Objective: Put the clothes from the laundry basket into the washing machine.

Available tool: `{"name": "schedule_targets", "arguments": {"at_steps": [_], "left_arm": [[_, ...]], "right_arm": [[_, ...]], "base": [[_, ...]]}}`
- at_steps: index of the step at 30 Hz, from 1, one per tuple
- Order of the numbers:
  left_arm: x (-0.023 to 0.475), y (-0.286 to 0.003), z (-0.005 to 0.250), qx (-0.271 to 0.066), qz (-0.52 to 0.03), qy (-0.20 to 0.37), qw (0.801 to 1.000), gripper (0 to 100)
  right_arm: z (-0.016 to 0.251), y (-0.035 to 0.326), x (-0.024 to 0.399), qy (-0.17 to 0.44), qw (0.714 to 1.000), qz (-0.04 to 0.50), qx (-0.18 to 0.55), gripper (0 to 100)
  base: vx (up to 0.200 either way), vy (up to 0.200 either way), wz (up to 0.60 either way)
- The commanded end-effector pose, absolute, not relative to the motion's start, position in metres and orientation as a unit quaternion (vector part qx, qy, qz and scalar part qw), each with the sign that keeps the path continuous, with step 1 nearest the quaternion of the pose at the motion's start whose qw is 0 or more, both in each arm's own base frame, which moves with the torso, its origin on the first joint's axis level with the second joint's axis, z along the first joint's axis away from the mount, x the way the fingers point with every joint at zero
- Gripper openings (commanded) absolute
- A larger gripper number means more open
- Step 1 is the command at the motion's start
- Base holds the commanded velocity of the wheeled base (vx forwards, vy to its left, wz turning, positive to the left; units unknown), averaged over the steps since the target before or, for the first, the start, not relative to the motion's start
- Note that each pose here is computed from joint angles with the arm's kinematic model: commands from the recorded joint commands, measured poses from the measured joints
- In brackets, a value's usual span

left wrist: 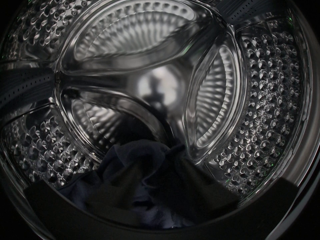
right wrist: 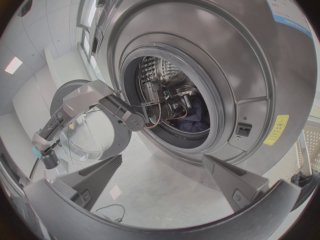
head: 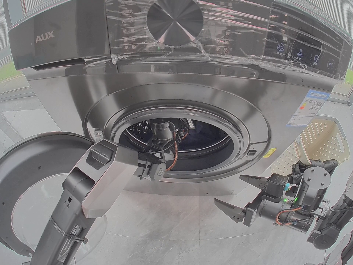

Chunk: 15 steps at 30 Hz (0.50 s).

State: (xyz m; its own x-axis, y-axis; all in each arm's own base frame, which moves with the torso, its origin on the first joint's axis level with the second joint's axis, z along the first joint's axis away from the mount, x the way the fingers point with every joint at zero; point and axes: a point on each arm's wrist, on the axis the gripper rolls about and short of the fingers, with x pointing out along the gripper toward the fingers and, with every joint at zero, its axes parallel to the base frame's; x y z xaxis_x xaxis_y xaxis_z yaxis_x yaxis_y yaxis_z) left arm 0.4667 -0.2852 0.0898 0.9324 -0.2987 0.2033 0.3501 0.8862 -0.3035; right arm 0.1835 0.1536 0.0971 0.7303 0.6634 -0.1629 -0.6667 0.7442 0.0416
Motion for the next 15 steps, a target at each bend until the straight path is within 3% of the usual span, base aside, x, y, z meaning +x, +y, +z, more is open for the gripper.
{"name": "schedule_targets", "arguments": {"at_steps": [1,11,15], "left_arm": [[0.463,-0.288,0.090,-0.180,-0.171,-0.066,0.966,100],[0.409,-0.287,0.092,-0.140,-0.195,0.022,0.970,100],[0.365,-0.282,0.083,-0.084,-0.222,0.063,0.969,100]], "right_arm": [[0.097,0.153,0.184,0.083,0.930,0.357,-0.009,100],[0.097,0.152,0.183,0.086,0.930,0.357,-0.010,100],[0.095,0.152,0.181,0.089,0.930,0.357,-0.011,100]], "base": [[0.000,0.000,0.00],[0.000,0.000,0.00],[0.000,0.000,0.00]]}}
